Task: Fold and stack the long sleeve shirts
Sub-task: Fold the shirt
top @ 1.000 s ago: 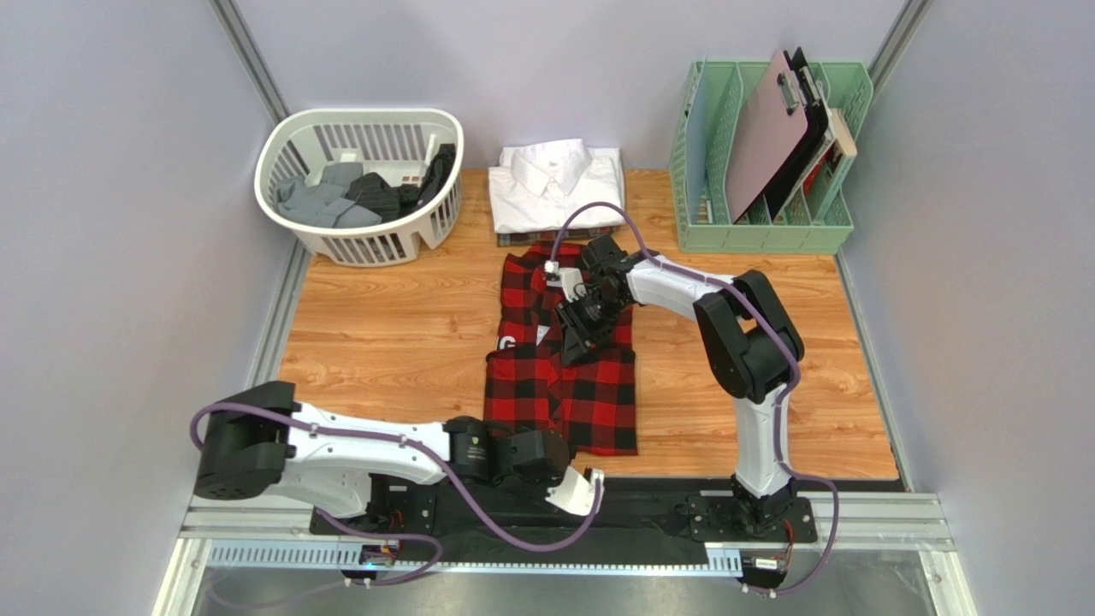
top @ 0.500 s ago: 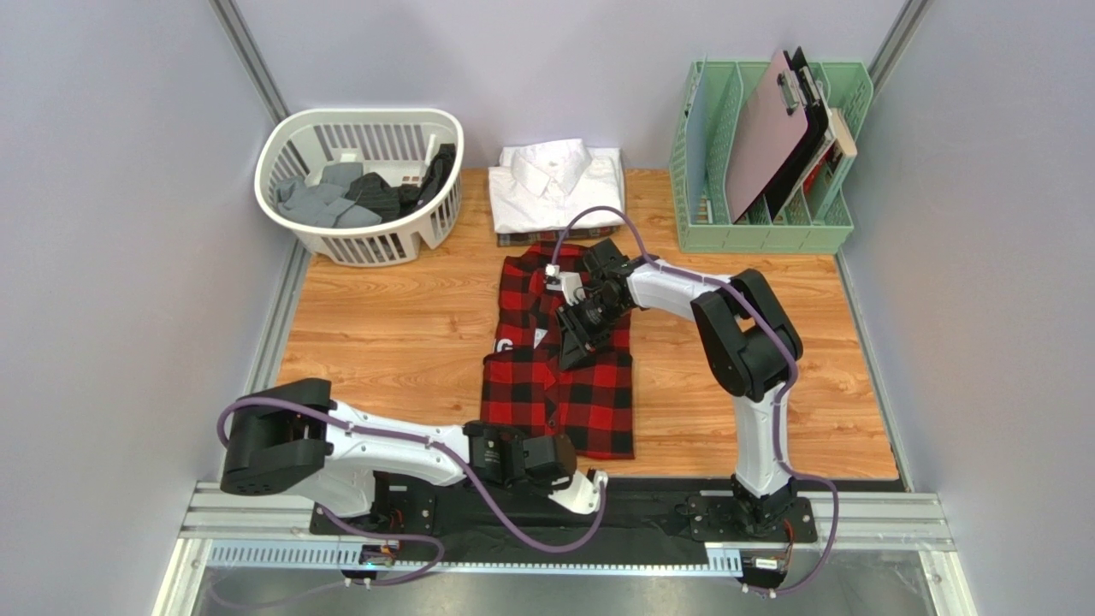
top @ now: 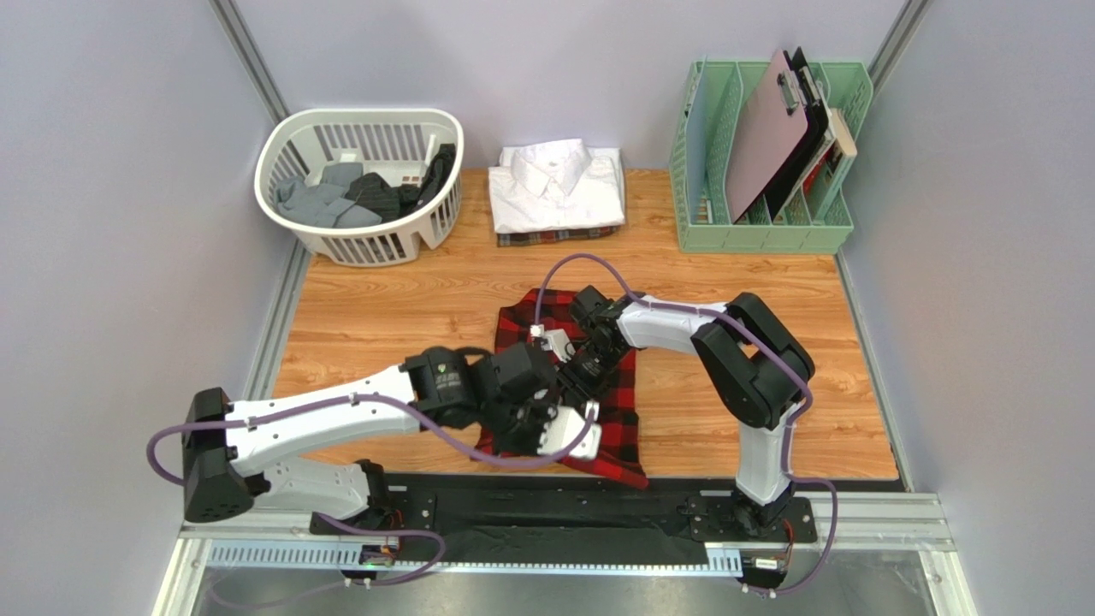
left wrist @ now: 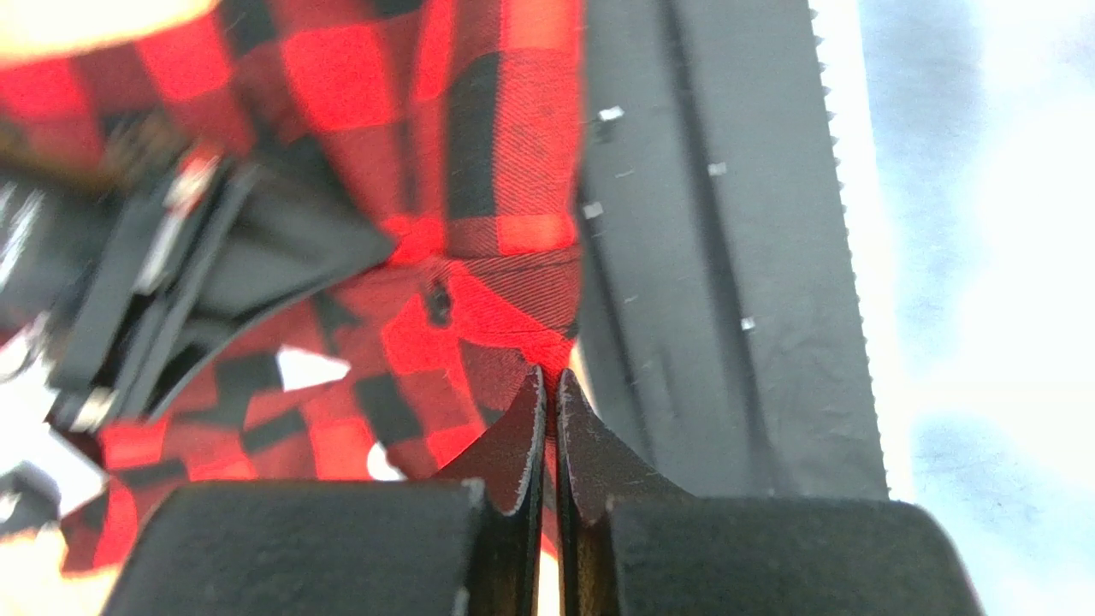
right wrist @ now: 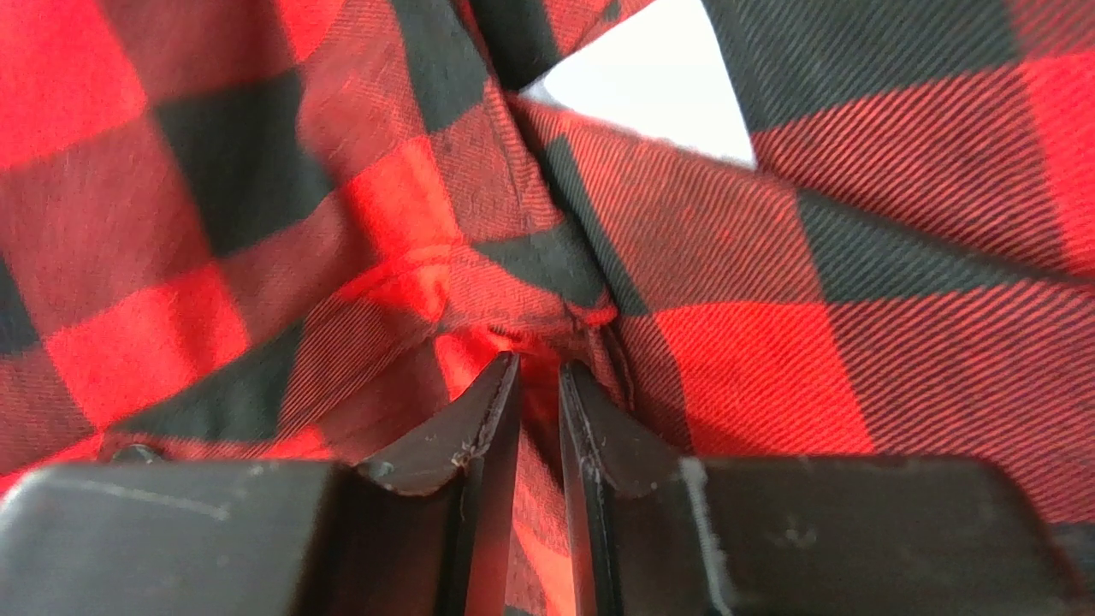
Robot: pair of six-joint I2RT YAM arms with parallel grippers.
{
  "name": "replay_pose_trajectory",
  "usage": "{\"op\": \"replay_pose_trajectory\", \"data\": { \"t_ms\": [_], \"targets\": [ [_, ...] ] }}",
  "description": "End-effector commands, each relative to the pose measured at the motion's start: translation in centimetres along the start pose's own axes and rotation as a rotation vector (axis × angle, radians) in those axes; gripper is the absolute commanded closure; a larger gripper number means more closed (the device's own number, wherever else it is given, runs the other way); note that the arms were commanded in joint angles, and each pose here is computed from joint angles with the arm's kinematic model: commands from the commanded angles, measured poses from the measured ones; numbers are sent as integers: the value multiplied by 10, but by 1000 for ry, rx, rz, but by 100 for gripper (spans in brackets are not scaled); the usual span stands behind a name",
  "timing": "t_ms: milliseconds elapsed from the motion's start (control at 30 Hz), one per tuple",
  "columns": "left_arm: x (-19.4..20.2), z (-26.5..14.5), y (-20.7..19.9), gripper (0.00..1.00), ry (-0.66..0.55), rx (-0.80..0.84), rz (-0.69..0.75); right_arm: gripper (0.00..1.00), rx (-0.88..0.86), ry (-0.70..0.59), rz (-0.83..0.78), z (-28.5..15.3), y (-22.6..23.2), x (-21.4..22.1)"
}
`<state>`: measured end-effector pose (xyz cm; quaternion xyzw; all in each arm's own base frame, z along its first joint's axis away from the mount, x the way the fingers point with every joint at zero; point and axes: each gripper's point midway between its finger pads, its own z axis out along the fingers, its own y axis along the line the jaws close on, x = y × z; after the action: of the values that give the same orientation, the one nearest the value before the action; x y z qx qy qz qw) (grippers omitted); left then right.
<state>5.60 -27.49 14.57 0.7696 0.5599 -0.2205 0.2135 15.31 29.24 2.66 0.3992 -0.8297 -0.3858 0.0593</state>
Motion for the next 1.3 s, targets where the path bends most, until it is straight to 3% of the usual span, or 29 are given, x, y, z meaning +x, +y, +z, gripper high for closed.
{"op": "replay_pose_trajectory", "data": {
  "t_ms": [0,200,367,600,833,1067,1267],
  "targets": [
    [4,-10,32,100,2,50,-32,76,-72,12,-42,-8,16,11],
    [8,0,99,100,6,23,-47,73,-101,-4,-70,-20,26,-3],
    [12,13,113,100,9,44,-12,68,-67,-75,-35,-64,17,-35],
    [32,22,126,100,10,43,-61,67,76,-202,33,-115,-44,-79],
    [54,37,153,100,33,22,-120,67,116,-229,94,-98,-88,-113],
    [93,72,166,100,143,53,-216,68,89,-145,179,-64,-114,-93],
    [100,82,137,100,174,132,-308,68,54,-100,183,-47,-97,-65]
  ]
}}
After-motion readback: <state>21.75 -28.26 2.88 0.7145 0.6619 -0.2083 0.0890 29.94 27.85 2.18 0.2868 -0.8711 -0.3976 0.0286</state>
